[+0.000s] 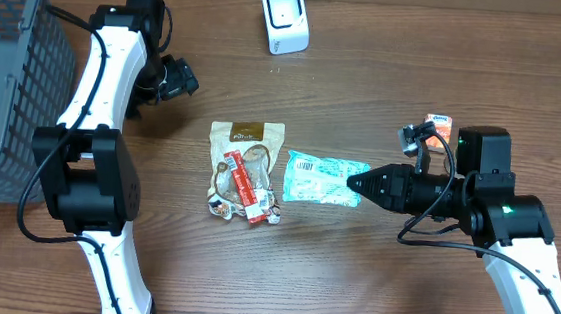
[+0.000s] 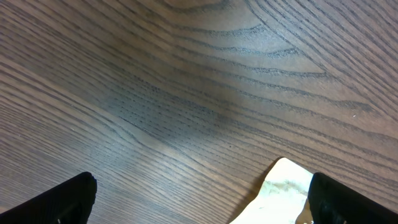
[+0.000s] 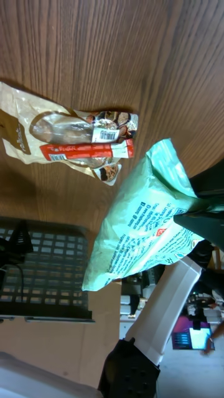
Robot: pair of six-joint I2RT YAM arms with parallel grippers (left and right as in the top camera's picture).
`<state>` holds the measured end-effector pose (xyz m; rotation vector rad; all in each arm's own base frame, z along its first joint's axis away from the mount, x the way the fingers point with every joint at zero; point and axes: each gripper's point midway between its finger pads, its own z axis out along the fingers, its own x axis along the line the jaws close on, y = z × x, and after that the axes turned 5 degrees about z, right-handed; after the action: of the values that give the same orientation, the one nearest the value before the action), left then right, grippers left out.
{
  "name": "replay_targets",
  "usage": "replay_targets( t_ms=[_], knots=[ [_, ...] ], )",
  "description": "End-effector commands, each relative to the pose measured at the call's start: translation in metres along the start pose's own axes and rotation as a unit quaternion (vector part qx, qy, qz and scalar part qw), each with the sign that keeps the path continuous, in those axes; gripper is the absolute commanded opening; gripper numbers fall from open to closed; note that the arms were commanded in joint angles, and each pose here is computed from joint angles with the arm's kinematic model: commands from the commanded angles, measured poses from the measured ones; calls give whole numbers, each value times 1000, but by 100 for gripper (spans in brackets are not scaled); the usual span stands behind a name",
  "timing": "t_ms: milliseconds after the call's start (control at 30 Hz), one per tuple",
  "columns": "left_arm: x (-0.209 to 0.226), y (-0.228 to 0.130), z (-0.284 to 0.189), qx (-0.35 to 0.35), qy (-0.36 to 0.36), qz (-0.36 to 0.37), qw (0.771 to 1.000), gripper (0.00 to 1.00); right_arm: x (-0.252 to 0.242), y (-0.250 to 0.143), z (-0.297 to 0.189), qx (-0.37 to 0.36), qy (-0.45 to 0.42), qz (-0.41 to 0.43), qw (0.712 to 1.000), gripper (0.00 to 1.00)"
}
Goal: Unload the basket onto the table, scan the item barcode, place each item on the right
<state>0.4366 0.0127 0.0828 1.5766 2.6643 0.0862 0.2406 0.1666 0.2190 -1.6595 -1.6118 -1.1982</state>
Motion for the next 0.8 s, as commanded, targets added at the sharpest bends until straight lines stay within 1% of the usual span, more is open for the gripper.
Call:
replay_targets(
  t_ms=[0, 567, 767],
  knots=[
    [-4, 4, -11, -16, -3, 9, 1000, 100, -3, 6, -3, -15, -14, -5, 1000, 4],
    [-3, 4, -11, -16, -3, 9, 1000, 100, -12, 10, -3, -29, -39, -7, 999, 4],
    [-4, 4, -11, -16, -3, 9, 1000, 100, -23, 15, -5, -43, -71, -7, 997, 4]
  ],
)
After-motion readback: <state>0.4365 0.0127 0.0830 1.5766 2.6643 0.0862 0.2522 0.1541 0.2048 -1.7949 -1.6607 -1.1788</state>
